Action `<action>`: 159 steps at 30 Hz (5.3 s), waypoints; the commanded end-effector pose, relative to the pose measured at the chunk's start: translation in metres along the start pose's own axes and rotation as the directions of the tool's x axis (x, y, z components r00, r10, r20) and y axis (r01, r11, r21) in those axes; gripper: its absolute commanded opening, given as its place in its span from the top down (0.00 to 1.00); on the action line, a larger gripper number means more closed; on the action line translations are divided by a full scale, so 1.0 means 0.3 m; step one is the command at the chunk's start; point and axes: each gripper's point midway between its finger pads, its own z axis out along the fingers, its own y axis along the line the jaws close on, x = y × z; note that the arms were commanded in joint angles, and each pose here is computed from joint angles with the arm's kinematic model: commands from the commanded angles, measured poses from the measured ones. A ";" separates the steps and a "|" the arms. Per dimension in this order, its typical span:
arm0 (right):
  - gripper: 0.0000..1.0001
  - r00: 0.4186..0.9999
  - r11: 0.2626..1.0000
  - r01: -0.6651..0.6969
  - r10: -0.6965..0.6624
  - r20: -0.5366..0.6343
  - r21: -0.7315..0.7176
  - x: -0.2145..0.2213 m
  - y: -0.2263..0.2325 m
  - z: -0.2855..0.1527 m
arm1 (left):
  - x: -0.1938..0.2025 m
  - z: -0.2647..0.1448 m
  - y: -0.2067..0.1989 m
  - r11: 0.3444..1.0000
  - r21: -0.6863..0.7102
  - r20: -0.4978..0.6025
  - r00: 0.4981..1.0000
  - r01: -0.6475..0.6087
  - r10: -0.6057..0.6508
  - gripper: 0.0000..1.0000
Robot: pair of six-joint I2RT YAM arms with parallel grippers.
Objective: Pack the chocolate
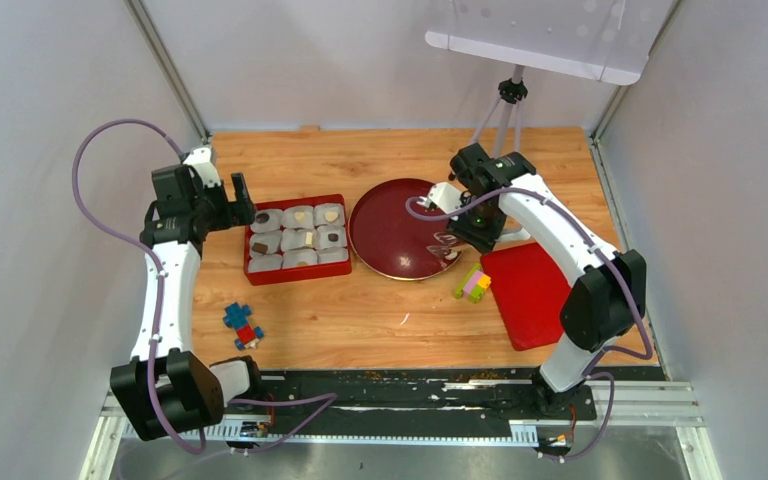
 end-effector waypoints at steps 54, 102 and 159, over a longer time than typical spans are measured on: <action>0.77 0.979 0.994 0.024 -0.003 -0.202 0.102 0.107 -0.103 0.015 | -0.053 -0.016 -0.008 1.000 0.015 0.066 0.998 0.010 -0.011 0.00; 0.91 0.783 0.908 0.379 -0.212 0.585 -0.178 -1.090 0.422 0.090 | -0.054 -0.243 0.124 0.972 -0.191 -0.049 0.990 -0.141 0.134 0.00; 0.70 0.877 1.000 0.010 -0.011 0.481 0.003 -0.555 -0.041 -0.200 | -0.128 -0.025 0.011 0.996 0.049 0.079 0.993 0.079 -0.083 0.00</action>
